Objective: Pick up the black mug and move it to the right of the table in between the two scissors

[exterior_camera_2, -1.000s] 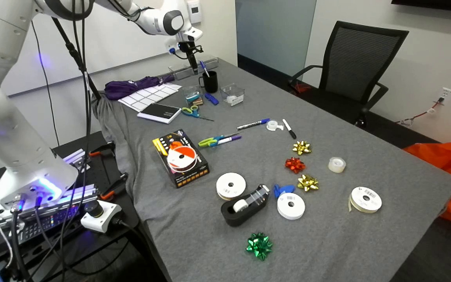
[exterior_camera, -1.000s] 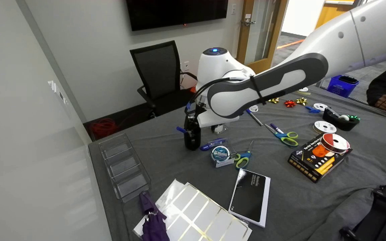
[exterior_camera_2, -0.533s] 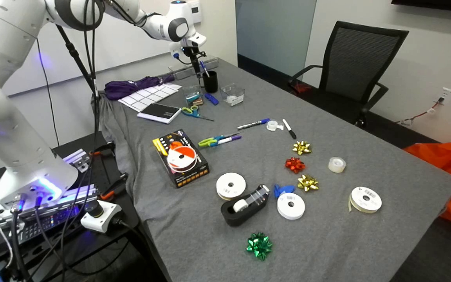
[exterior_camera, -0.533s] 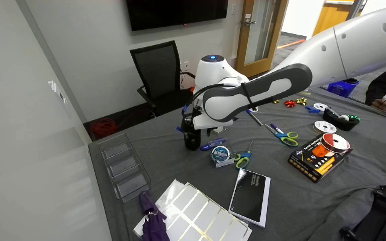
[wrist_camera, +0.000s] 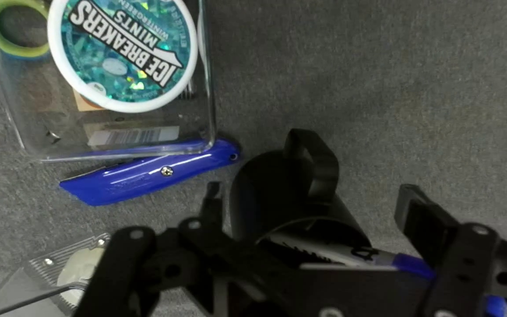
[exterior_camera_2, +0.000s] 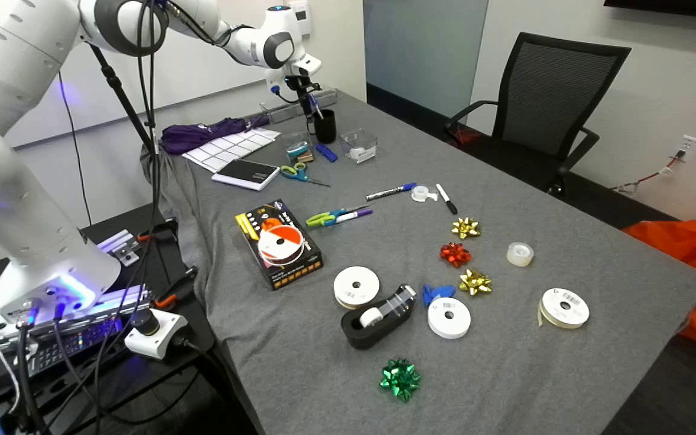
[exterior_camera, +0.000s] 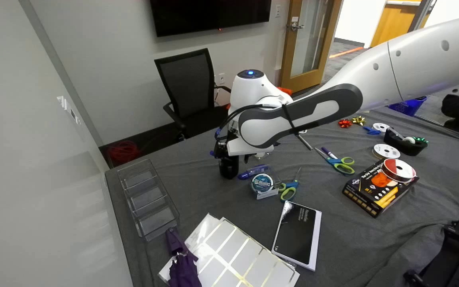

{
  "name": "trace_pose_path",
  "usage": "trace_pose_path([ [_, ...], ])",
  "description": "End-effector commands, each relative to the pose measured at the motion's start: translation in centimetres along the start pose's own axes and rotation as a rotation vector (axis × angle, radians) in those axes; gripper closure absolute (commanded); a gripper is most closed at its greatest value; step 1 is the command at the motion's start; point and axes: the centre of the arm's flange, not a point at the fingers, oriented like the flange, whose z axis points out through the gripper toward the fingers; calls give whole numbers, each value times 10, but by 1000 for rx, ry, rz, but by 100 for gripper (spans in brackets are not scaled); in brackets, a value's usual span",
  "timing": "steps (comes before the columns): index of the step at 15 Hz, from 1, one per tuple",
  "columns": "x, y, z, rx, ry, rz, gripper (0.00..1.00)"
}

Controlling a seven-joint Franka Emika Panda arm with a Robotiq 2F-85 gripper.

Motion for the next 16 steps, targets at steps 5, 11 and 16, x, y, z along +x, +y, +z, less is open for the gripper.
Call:
trace_pose_path([
  [5, -4, -7, 12, -30, 13, 8, 0],
  [11, -9, -17, 34, -59, 26, 38, 0],
  [16, -8, -24, 48, -62, 27, 69, 0],
])
